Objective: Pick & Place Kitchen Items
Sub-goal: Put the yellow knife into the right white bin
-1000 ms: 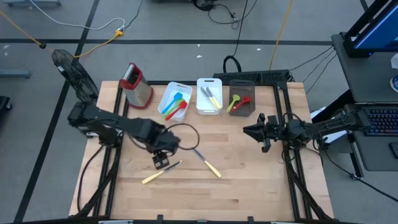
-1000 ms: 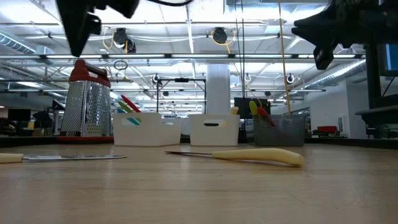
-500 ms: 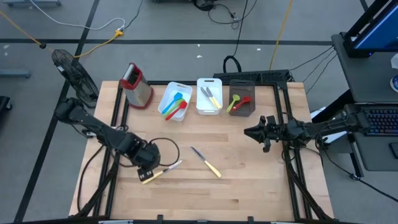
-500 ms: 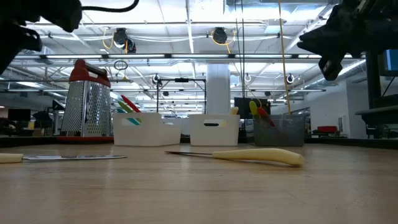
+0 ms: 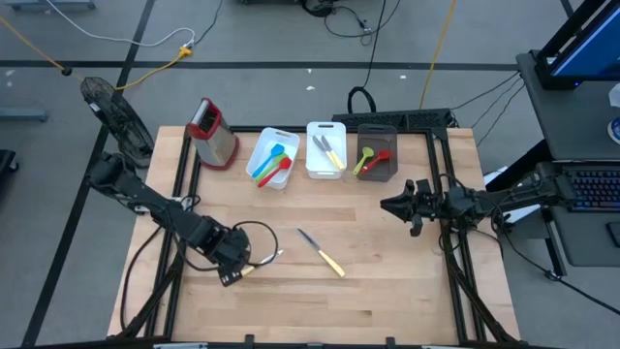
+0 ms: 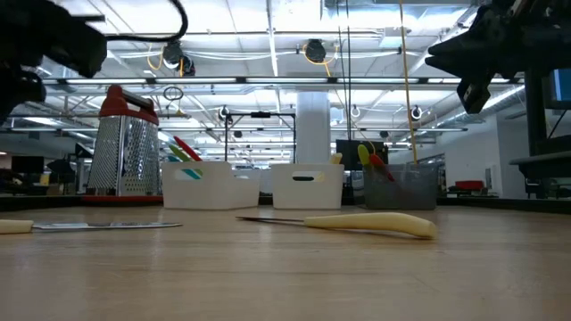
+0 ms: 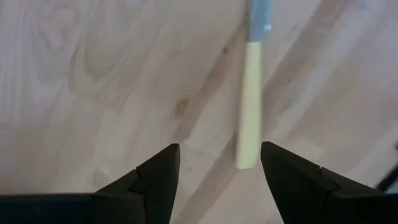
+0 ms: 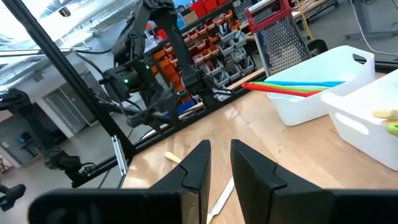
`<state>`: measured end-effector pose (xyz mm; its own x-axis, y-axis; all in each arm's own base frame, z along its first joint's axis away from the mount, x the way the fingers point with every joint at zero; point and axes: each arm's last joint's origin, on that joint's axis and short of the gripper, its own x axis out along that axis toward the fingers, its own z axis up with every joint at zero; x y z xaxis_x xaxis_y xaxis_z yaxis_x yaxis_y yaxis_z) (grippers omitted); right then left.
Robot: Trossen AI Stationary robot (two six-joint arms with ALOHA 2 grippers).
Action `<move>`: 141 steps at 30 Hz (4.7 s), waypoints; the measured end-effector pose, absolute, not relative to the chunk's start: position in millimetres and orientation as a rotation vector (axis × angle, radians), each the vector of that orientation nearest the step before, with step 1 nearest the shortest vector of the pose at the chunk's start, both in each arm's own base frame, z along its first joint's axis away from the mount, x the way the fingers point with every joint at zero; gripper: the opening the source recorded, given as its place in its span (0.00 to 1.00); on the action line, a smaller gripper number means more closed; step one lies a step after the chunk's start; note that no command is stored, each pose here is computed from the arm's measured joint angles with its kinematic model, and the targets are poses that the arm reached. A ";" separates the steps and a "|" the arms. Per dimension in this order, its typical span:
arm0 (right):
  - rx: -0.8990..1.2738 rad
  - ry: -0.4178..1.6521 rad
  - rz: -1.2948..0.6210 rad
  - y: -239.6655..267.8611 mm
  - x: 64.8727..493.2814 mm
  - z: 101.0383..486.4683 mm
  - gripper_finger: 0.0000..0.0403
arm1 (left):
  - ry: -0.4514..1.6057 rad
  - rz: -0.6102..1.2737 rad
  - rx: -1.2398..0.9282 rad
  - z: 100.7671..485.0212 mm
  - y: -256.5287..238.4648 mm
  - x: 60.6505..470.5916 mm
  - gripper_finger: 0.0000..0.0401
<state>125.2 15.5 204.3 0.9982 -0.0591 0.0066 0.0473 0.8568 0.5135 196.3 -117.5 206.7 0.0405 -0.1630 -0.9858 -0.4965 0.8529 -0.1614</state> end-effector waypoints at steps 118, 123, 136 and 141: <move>0.573 -0.069 -0.096 14.0 125.3 207.3 0.14 | 0.337 -0.019 -1.376 259.1 -87.3 304.7 0.13; 0.573 -0.068 -0.094 14.1 125.3 207.3 0.14 | 0.210 0.024 -1.406 265.1 -81.0 307.3 0.13; 0.577 -0.122 -0.083 13.9 125.0 212.7 0.14 | -0.047 0.162 -1.446 284.7 -61.5 317.5 0.13; 0.582 -0.142 -0.076 13.9 124.7 214.7 0.14 | -0.089 0.174 -1.406 302.4 -53.4 340.2 0.13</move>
